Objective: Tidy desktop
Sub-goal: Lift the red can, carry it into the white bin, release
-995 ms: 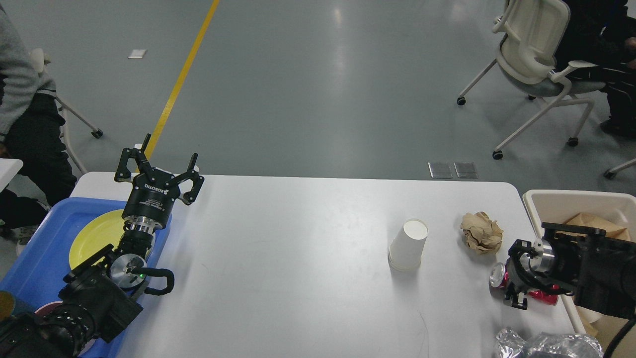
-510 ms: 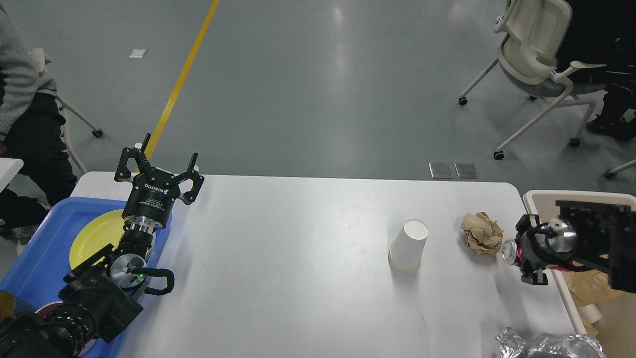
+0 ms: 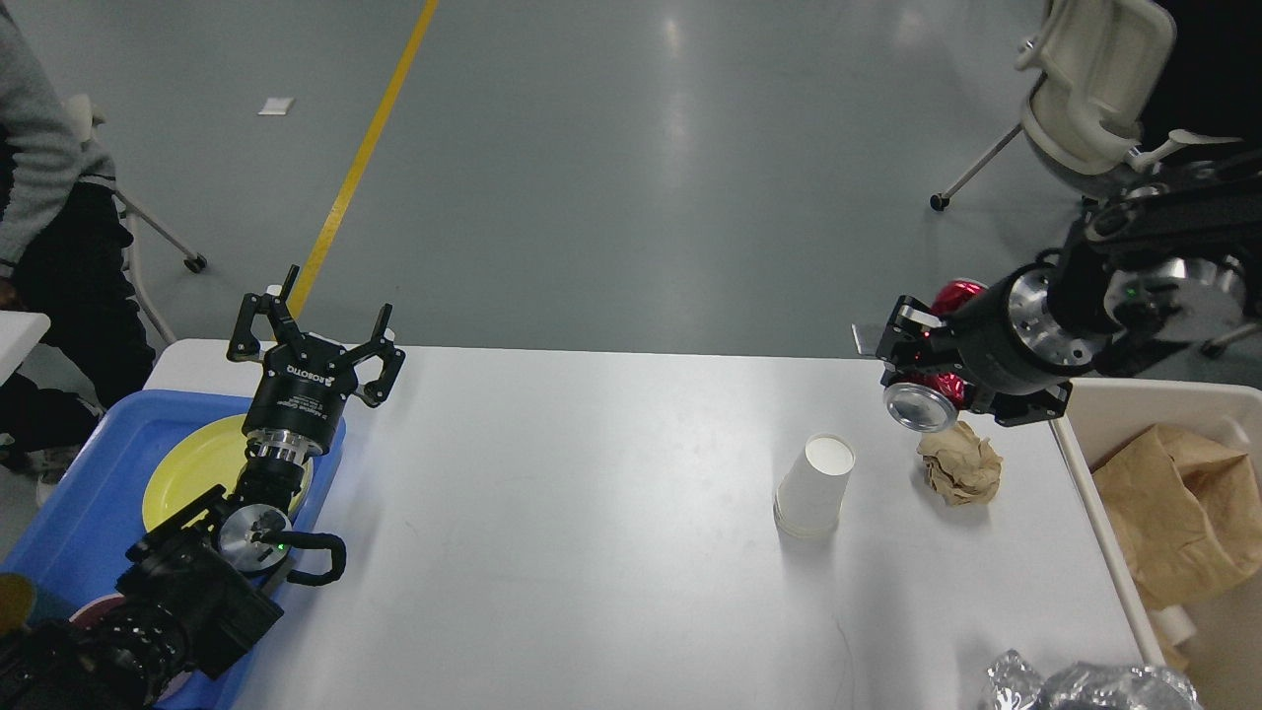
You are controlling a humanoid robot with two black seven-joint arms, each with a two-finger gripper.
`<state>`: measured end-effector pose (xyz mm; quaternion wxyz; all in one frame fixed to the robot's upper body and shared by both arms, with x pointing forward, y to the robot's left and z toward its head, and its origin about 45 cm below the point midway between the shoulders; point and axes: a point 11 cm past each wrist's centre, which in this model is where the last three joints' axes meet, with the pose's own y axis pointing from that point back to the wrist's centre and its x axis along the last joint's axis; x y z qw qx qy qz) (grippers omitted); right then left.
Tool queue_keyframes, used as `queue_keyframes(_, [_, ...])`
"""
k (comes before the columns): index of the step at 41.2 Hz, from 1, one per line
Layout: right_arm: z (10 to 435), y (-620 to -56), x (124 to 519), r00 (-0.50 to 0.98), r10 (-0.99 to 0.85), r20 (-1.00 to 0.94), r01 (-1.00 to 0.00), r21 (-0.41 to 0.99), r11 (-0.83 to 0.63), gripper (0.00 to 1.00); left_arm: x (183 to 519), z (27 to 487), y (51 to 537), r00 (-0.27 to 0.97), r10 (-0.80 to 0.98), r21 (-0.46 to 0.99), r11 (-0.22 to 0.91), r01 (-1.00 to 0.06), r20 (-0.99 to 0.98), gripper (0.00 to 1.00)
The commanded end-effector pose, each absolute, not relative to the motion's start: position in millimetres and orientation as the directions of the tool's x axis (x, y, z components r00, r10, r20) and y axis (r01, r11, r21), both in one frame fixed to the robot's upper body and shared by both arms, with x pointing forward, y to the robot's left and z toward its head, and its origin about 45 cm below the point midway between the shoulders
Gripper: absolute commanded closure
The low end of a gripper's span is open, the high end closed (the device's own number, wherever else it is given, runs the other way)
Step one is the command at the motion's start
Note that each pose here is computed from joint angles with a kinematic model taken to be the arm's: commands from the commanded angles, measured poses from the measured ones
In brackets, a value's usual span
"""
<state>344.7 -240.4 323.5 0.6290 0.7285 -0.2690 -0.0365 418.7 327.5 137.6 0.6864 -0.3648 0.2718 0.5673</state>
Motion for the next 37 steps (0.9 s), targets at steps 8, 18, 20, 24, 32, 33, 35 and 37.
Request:
queue_keyframes(8, [295.6, -199.0, 328.0, 0.947, -0.275, 0.166, -0.214, 0.965, -0.153, 1.0, 418.7, 137.8, 327.5, 0.209, 0.58, -0.193, 0.09, -0.977, -0.787, 0.01])
queue_keyframes(18, [251.2, -259.6, 351.7, 0.838, -0.437, 0.327, -0.357, 0.934, 0.015, 1.0, 418.7, 137.8, 327.5, 0.209, 0.58, -0.193, 0.09, -0.977, -0.787, 0.01])
queue_keyframes(20, [235.1, -290.0, 359.1, 0.786, -0.496, 0.37, -0.385, 0.92, 0.076, 1.0, 418.8, 137.6, 327.5, 0.207, 0.581, -0.192, 0.089, -0.977, -0.787, 0.01])
queue_keyframes(24, [215.4, -336.4, 370.1, 0.727, -0.541, 0.423, -0.399, 0.901, 0.168, 1.0, 418.8, 137.6, 327.5, 0.207, 0.581, -0.192, 0.089, -0.977, -0.787, 0.01])
queue_keyframes(32, [163.9, -452.2, 368.6, 0.606, -0.563, 0.562, -0.392, 0.827, 0.404, 1.0, 418.7, 137.6, 327.3, 0.209, 0.581, -0.192, 0.091, -0.977, -0.787, 0.01])
queue_keyframes(33, [157.1, -461.7, 366.2, 0.596, -0.561, 0.575, -0.389, 0.817, 0.424, 1.0, 418.7, 137.8, 327.5, 0.209, 0.58, -0.193, 0.09, -0.977, -0.787, 0.01])
queue_keyframes(35, [144.2, -478.5, 360.5, 0.576, -0.559, 0.596, -0.384, 0.801, 0.459, 1.0, 419.2, 138.4, 327.3, 0.21, 0.58, -0.194, 0.09, -0.977, -0.787, 0.01])
queue_keyframes(37, [131.9, -494.6, 351.8, 0.565, -0.55, 0.615, -0.372, 0.785, 0.495, 1.0, 418.7, 137.5, 327.4, 0.208, 0.582, -0.191, 0.09, -0.977, -0.787, 0.01])
